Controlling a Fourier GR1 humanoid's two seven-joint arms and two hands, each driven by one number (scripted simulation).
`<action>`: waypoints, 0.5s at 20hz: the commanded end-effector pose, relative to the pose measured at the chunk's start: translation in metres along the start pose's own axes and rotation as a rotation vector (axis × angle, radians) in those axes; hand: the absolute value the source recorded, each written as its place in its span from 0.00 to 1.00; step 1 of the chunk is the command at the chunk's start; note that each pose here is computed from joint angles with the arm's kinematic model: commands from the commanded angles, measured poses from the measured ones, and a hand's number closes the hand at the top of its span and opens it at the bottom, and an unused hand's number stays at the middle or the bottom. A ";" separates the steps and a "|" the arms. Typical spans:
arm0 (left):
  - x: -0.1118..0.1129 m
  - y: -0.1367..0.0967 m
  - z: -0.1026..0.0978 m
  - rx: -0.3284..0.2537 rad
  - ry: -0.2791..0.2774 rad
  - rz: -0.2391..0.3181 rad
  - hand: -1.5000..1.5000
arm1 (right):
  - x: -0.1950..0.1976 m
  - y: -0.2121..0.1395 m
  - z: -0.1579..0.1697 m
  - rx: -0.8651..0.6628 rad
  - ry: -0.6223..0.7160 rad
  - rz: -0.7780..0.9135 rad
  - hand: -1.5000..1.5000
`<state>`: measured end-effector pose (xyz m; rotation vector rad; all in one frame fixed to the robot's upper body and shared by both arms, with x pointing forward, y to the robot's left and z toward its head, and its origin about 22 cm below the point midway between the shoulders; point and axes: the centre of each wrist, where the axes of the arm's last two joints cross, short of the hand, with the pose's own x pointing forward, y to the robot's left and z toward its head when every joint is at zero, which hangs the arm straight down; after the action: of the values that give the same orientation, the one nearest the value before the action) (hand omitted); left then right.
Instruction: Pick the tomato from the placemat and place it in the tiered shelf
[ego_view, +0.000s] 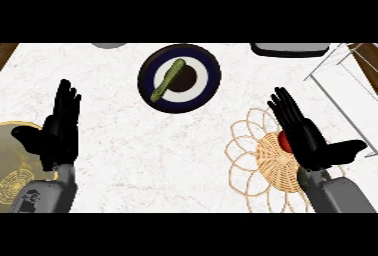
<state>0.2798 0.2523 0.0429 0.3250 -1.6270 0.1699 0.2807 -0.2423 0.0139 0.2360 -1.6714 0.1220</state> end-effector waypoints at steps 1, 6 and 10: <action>-0.008 0.024 0.008 -0.006 0.054 -0.010 0.50 | 0.021 -0.020 0.000 -0.085 -0.084 0.073 1.00; -0.043 0.074 0.023 -0.102 0.231 -0.178 0.50 | 0.069 -0.016 -0.021 -0.297 -0.582 0.191 1.00; -0.039 0.069 0.021 -0.099 0.273 -0.133 0.50 | 0.007 -0.055 0.022 -0.916 -0.332 0.444 1.00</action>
<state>0.2561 0.2927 0.0219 0.3085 -1.4524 0.0441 0.2828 -0.2945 0.0348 -0.4663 -1.9486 -0.1956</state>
